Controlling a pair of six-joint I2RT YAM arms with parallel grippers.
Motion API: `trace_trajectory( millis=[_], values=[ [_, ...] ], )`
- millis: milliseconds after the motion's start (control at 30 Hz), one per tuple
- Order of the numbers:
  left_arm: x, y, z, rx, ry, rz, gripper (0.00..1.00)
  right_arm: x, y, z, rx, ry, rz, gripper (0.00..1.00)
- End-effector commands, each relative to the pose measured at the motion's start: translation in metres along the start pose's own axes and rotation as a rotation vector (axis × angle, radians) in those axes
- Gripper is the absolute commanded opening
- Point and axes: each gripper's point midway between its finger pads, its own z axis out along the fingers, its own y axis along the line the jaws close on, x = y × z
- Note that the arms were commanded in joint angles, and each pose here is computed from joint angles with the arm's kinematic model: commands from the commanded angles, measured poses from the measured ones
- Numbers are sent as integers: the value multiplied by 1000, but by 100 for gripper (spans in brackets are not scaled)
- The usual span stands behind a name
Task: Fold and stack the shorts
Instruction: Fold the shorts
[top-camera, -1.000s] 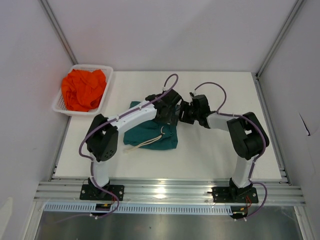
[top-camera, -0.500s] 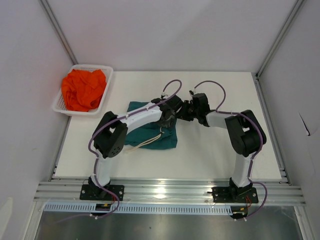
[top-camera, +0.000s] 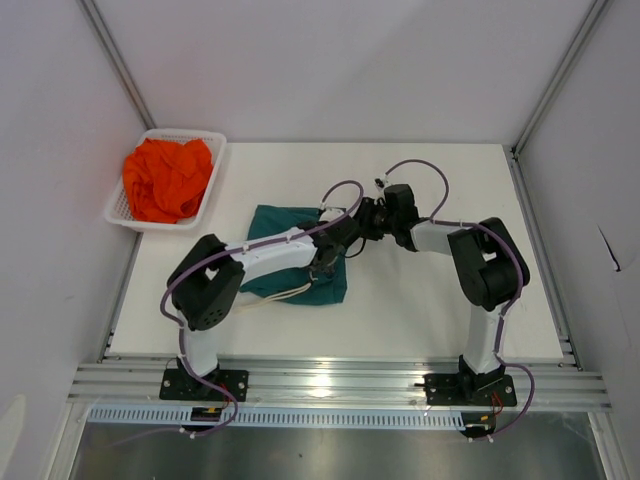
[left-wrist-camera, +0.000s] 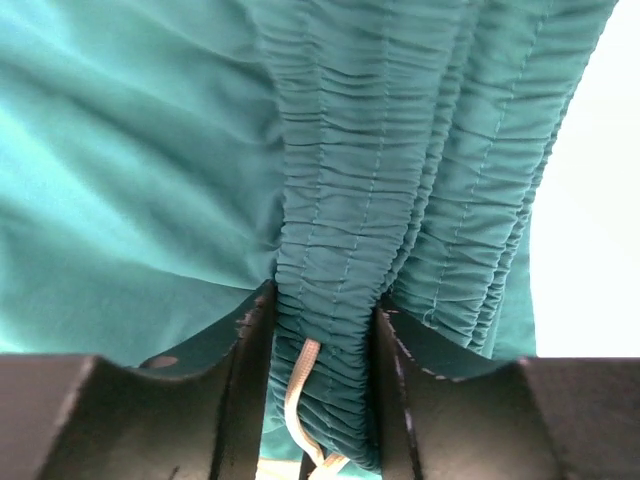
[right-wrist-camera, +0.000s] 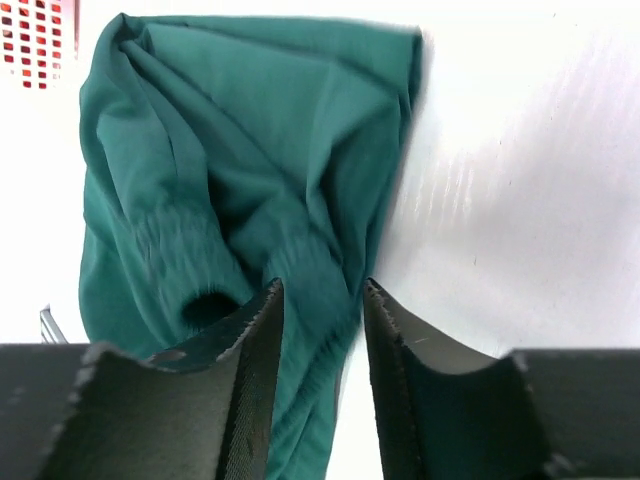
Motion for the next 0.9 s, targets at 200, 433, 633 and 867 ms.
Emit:
trace_trajectory(
  millis=[200,433,633,867],
  values=[
    [-8,2,-20,10,-166,-76,36,-12,17,11,-95,-12,-10,31],
    [-9,6,-17,-31,-167,-81,28,-2,23,-1,-96,3,1,46],
    [-8,5,-13,-35,-167,-86,24,8,29,-12,-116,49,4,50],
    [-9,7,-14,-50,-172,-94,20,25,23,-16,-105,72,14,26]
  ],
)
